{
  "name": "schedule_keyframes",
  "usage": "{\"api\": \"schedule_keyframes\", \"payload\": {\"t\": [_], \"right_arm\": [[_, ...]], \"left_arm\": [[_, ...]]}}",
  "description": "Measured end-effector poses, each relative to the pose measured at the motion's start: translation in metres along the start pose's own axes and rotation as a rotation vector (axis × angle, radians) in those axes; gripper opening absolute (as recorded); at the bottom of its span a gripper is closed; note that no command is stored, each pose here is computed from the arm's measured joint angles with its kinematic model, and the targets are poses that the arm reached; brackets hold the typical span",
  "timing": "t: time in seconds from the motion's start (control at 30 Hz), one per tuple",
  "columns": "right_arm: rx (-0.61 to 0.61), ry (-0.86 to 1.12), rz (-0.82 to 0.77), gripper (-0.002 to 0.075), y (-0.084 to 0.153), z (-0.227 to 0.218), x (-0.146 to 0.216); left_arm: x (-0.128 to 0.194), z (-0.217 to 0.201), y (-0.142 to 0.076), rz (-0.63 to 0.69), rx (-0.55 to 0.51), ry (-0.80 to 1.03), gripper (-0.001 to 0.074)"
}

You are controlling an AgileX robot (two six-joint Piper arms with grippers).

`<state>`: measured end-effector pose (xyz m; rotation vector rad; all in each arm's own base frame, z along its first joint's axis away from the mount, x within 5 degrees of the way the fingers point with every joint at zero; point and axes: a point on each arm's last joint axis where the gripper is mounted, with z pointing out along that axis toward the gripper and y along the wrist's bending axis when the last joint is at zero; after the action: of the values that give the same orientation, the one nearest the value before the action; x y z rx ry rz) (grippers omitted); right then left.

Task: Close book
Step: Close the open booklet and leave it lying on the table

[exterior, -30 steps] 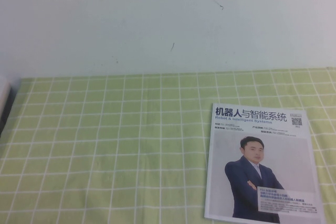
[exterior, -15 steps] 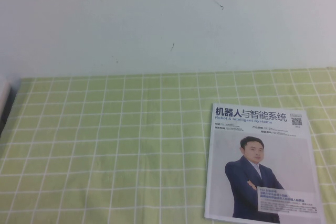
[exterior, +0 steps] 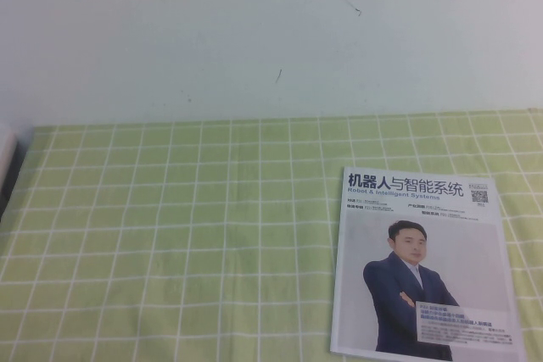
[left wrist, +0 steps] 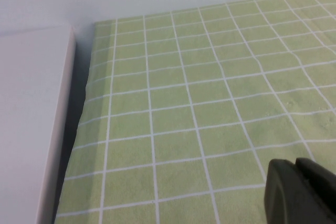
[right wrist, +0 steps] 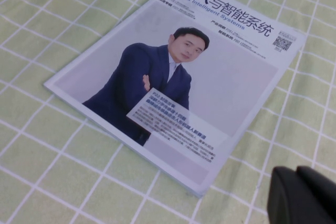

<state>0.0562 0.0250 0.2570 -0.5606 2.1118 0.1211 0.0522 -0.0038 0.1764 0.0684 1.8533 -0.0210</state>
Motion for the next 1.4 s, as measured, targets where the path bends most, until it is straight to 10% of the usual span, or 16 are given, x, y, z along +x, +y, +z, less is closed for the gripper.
{"api": "schedule_keyframes", "payload": {"t": [1.4], "right_arm": [[-0.001, -0.001, 0.002, -0.0003, 0.0001, 0.0000, -0.0001]], "left_arm": [[-0.0001, -0.0001, -0.0013, -0.052, 0.022, -0.001, -0.0004]]}}
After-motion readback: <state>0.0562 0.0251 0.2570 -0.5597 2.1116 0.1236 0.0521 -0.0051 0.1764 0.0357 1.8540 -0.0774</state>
